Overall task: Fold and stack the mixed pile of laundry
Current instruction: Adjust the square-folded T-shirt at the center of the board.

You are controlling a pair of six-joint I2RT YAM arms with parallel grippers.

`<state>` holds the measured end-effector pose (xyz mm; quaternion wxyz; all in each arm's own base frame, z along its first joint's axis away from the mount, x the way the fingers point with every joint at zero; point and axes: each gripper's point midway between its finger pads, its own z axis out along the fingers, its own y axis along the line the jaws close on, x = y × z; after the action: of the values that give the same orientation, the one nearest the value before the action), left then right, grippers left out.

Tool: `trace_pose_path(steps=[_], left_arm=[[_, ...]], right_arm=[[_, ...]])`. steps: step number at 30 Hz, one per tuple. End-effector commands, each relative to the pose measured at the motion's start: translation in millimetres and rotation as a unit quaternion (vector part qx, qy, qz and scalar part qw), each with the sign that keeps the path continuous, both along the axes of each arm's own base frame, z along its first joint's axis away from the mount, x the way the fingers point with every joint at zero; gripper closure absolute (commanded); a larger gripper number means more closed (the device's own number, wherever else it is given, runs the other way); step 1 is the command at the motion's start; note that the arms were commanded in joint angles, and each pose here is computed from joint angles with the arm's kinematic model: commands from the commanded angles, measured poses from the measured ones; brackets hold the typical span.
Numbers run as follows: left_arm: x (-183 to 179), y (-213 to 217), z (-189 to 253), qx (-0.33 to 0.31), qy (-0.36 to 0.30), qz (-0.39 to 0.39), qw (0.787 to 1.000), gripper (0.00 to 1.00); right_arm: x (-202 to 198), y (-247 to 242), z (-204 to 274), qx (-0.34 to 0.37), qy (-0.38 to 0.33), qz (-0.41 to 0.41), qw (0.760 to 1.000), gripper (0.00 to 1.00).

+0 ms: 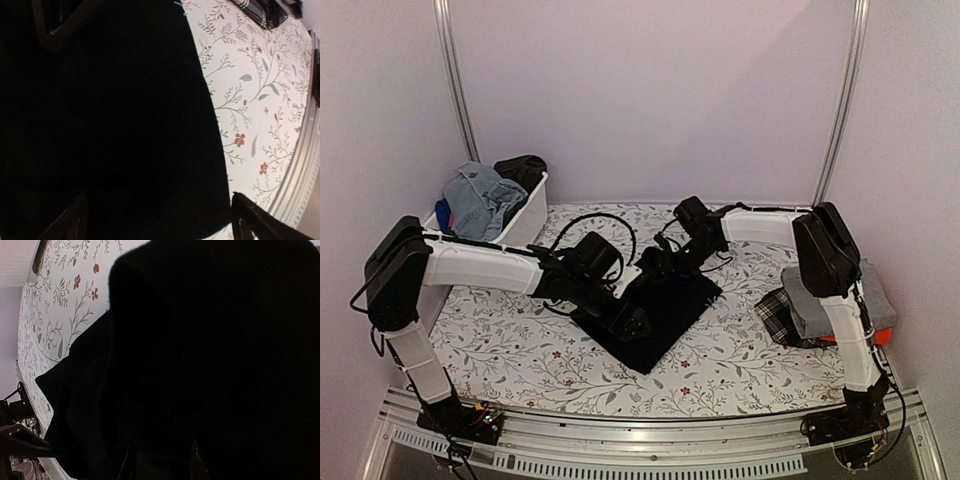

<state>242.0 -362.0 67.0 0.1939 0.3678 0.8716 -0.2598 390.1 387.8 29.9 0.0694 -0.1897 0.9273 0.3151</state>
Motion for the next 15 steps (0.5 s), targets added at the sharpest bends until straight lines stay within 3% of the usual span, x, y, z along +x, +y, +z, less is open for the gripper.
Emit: trace_pose_path(steps=[1,4,7,11,15], left_arm=[[26,26,-31,0.117,-0.054,0.045,0.991,0.01],[59,72,-35,0.209,-0.112,0.131,0.963,0.0],[87,121,-21,0.221,-0.12,0.227,0.941,0.0],[110,167,11,0.145,-0.103,0.329,0.928,0.0],[116,187,32,0.044,-0.067,0.363,0.928,0.0]], right_arm=[[-22,-37,-31,-0.082,0.027,-0.009,0.996,0.63],[-46,-51,-41,-0.101,0.053,-0.014,0.993,0.62],[-83,-60,-46,-0.108,0.078,-0.007,0.991,0.62],[-130,-68,-46,-0.12,0.097,0.01,0.988,0.62],[-163,-66,-33,-0.103,0.119,0.016,0.987,0.6]])
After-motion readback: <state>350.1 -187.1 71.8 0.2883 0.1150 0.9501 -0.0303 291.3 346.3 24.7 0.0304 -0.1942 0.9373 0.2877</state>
